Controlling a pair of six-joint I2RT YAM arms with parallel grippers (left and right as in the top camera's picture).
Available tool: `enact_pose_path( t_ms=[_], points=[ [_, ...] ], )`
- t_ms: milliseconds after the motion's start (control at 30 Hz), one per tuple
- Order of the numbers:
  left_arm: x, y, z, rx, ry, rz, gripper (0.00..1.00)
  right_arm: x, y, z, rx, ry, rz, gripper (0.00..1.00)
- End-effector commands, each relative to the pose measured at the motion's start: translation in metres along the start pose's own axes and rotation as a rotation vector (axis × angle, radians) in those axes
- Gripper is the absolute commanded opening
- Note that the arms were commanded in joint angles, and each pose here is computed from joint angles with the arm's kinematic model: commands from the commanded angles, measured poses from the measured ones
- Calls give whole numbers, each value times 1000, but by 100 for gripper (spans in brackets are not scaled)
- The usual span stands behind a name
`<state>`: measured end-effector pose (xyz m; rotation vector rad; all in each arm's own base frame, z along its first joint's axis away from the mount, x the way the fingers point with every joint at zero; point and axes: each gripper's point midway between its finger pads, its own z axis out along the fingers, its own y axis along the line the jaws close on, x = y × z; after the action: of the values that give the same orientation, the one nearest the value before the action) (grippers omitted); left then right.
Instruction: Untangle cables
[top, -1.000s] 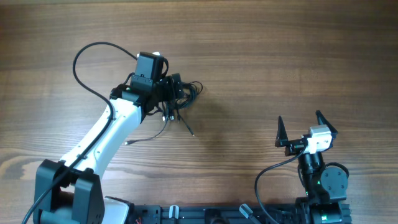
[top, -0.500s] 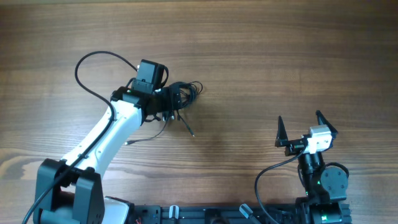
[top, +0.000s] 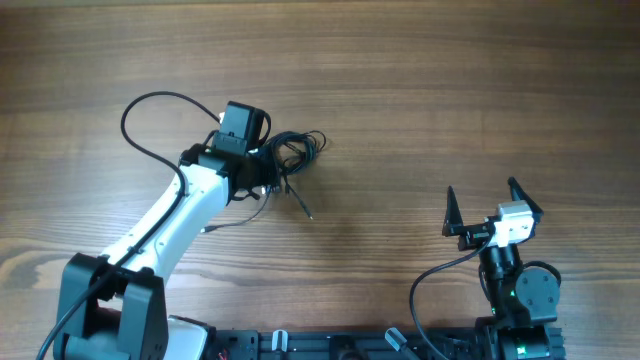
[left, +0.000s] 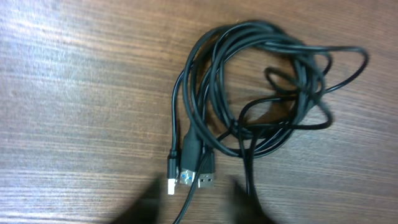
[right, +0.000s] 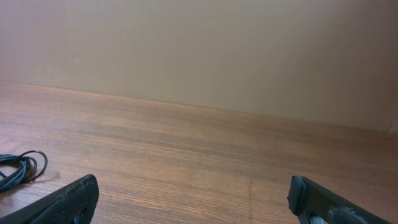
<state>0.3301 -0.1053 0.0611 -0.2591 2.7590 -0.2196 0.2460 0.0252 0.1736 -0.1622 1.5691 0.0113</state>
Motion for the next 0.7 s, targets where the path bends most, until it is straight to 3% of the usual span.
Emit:
enact_pose_path(
  t_ms=[0, 200, 267, 300, 333, 400, 433, 500, 567, 600, 667],
  points=[
    [12, 3, 9, 4, 13, 1, 4, -2, 2, 0, -14, -11, -9, 100],
    [11, 3, 16, 19, -15, 1, 7, -2, 2, 0, -14, -11, -9, 100],
    [11, 3, 20, 23, -21, -3, 63, -2, 2, 0, -14, -11, -9, 100],
    [13, 3, 23, 22, -20, -7, 80, -2, 2, 0, -14, -11, -9, 100],
    [14, 4, 25, 21, -19, -13, 87, -2, 2, 0, -14, -11, -9, 100],
    [16, 6, 31, 14, -6, -22, 90, -2, 2, 0, -14, -11, -9, 100],
    [18, 6, 35, 10, 1, -22, 90, -2, 2, 0, -14, -11, -9, 100],
    [19, 7, 39, 5, 10, -23, 69, -2, 2, 0, -14, -11, -9, 100],
    [20, 8, 39, 4, 12, -22, 14, -2, 2, 0, -14, -11, -9, 100],
    [20, 8, 39, 4, 12, -22, 4, -2, 2, 0, -14, -11, -9, 100],
    [20, 8, 39, 3, 13, -22, 4, -2, 2, 0, -14, -11, -9, 100]
  ],
)
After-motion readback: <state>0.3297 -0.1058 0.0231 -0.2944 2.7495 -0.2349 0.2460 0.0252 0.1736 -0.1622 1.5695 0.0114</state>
